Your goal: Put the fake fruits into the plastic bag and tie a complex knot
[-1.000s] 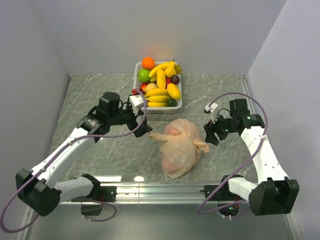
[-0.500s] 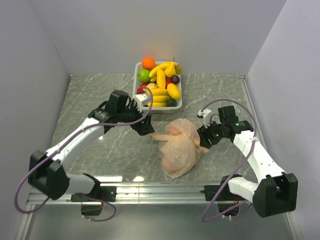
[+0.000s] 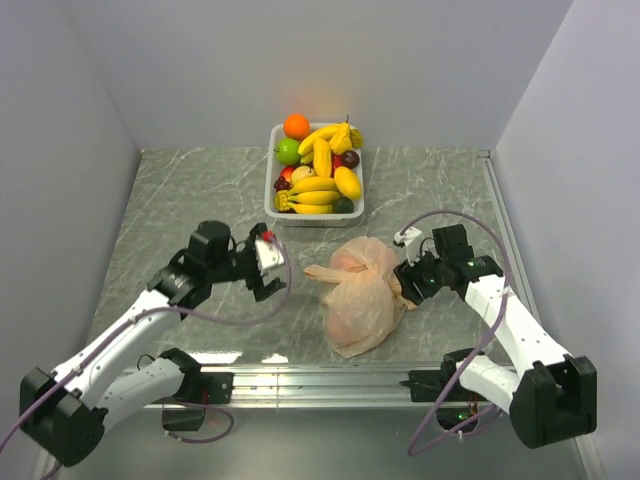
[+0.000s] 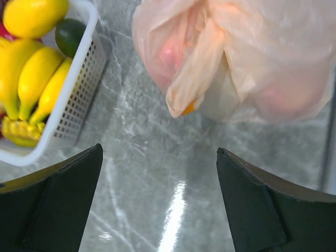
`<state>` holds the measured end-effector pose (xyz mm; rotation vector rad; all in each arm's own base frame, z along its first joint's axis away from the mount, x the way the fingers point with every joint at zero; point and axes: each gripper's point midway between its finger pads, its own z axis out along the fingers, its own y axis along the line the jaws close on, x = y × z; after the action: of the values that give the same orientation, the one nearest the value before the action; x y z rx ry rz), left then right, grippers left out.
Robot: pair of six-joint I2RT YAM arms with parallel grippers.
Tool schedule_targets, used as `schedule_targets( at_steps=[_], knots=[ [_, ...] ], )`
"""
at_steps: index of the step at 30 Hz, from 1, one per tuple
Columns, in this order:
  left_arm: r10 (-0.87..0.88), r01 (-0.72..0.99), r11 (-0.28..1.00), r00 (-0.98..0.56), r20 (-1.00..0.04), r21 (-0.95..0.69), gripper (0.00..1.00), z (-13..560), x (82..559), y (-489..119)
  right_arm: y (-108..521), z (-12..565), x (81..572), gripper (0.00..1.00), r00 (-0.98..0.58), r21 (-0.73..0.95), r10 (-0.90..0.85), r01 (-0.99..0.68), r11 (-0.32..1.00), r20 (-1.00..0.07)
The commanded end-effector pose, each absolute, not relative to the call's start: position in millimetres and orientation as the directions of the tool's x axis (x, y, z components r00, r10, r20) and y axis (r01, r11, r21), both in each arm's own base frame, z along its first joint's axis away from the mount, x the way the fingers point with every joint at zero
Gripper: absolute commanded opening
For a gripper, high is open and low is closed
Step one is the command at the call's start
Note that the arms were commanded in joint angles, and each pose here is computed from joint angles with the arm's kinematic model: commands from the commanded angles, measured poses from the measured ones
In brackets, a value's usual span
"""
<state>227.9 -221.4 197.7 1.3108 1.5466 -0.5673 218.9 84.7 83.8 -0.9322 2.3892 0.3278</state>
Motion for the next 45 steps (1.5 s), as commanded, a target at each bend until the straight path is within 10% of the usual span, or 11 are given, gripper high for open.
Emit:
schedule_targets(
  at_steps=[1, 11, 45],
  knots=[
    [0.464, 0.783, 0.206, 0.451, -0.763, 0.588, 0.94, 216.0, 240.9, -225.7, 84.0, 95.2, 217.8, 0.66, -0.536, -0.037, -0.584, -0.717, 0.696, -0.610],
    [0.390, 0.576, 0.104, 0.727, -0.566, 0.811, 0.83, 209.4, 228.3, -267.5, 87.2, 93.9, 212.4, 0.63, -0.539, -0.012, -0.581, -0.727, 0.687, -0.611],
    [0.403, 0.286, 0.179, 0.851, -0.336, 0.941, 0.41, 193.9, 249.3, -315.9, 78.2, 80.0, 239.5, 0.34, -0.588, -0.062, -0.533, -0.634, 0.771, -0.608]
  ],
)
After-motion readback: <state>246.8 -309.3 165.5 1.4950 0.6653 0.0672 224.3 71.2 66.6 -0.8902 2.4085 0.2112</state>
